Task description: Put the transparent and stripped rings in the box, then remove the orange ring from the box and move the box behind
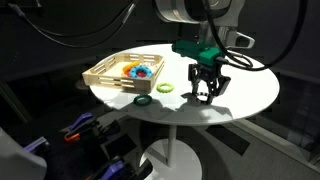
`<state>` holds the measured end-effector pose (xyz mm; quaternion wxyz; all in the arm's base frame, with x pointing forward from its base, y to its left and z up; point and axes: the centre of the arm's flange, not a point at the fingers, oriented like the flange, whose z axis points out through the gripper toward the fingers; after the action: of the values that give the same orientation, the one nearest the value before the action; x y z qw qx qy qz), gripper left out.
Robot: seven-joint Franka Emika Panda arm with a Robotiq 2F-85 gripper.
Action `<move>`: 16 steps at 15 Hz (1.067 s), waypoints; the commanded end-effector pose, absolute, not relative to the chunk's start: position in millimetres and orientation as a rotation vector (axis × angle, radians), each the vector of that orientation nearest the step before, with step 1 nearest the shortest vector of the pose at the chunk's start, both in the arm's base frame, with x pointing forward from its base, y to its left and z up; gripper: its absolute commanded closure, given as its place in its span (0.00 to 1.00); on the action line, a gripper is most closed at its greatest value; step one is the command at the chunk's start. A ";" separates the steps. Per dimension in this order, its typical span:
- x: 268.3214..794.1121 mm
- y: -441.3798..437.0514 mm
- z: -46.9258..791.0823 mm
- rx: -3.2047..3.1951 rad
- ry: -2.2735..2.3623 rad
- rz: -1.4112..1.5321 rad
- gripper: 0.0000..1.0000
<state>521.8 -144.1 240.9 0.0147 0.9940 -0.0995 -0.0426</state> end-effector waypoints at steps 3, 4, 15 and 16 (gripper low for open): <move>528.0 -130.2 252.5 3.129 -0.323 -0.100 0.59; 529.7 -123.3 256.4 3.136 -0.309 -0.096 0.59; 553.8 -40.2 295.6 3.188 -0.097 -0.063 0.59; 555.7 -32.2 297.7 3.190 -0.072 -0.069 0.59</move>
<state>548.3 -49.6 281.8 -0.0156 0.9992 -0.0328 -0.0160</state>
